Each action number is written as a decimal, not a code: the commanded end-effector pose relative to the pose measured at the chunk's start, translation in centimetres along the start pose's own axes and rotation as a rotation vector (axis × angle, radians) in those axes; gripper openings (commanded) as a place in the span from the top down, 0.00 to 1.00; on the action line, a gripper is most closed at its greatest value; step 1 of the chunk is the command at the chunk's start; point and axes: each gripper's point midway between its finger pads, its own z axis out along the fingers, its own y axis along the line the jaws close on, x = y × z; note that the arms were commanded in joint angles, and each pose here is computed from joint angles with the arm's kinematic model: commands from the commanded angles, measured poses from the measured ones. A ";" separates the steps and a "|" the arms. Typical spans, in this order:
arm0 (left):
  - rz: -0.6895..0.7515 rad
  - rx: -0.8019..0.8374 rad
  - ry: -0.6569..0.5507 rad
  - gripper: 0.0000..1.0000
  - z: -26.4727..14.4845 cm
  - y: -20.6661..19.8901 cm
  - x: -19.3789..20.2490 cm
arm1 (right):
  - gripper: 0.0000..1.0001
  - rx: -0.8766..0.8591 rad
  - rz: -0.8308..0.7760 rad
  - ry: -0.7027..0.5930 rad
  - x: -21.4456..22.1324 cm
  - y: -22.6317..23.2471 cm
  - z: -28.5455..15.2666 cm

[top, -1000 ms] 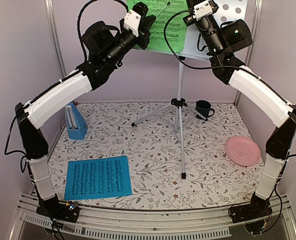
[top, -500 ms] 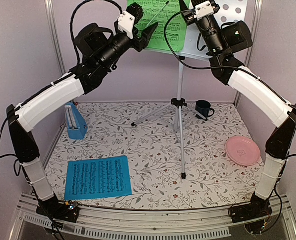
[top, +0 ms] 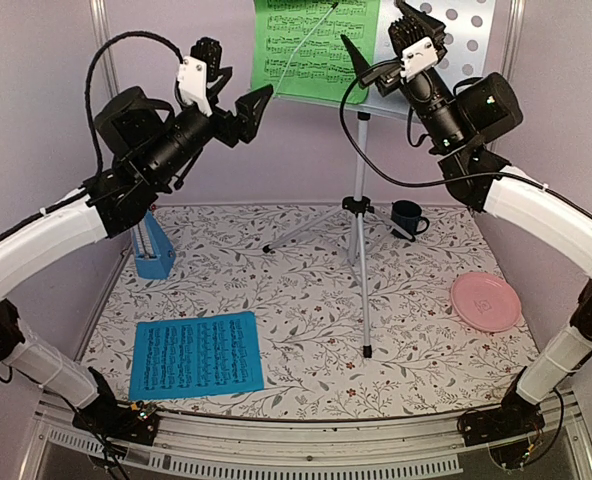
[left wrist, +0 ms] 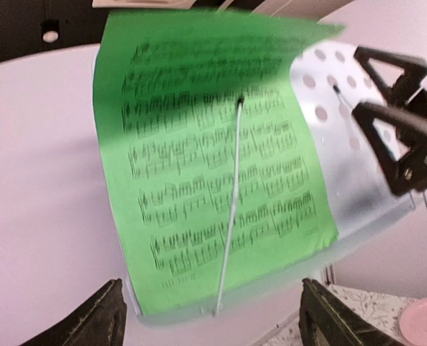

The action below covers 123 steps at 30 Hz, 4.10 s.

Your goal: Set up the instrument practice props

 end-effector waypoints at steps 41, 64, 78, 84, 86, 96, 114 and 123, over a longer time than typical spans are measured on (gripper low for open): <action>-0.681 0.073 1.446 0.25 -30.9 -13.8 42.8 | 0.01 -0.464 0.837 0.682 8.7 16.8 -20.4; -0.105 0.626 1.097 0.27 -21.7 -16.9 35.3 | 0.00 -0.611 0.903 0.799 10.3 21.4 -23.9; -0.630 0.220 1.225 0.28 -27.9 -12.8 37.8 | 0.19 -0.729 0.836 1.043 15.9 29.5 -26.0; -0.857 0.048 1.172 0.32 -30.4 -12.9 36.9 | 0.44 -0.728 0.803 1.185 19.0 33.2 -26.9; -0.884 -0.029 1.157 0.32 -31.1 -12.7 36.3 | 0.48 -0.709 0.801 1.227 19.9 34.3 -27.4; -1.040 -0.431 1.169 0.29 -36.3 -9.3 37.2 | 0.56 -0.762 0.788 1.409 23.1 40.0 -32.1; -1.017 -0.476 1.152 0.26 -33.4 -5.6 41.0 | 0.50 -1.035 1.096 1.496 17.5 42.3 -39.0; -0.937 -0.304 1.133 0.29 -27.1 -5.2 42.8 | 0.42 -1.135 1.268 1.479 12.7 41.1 -39.8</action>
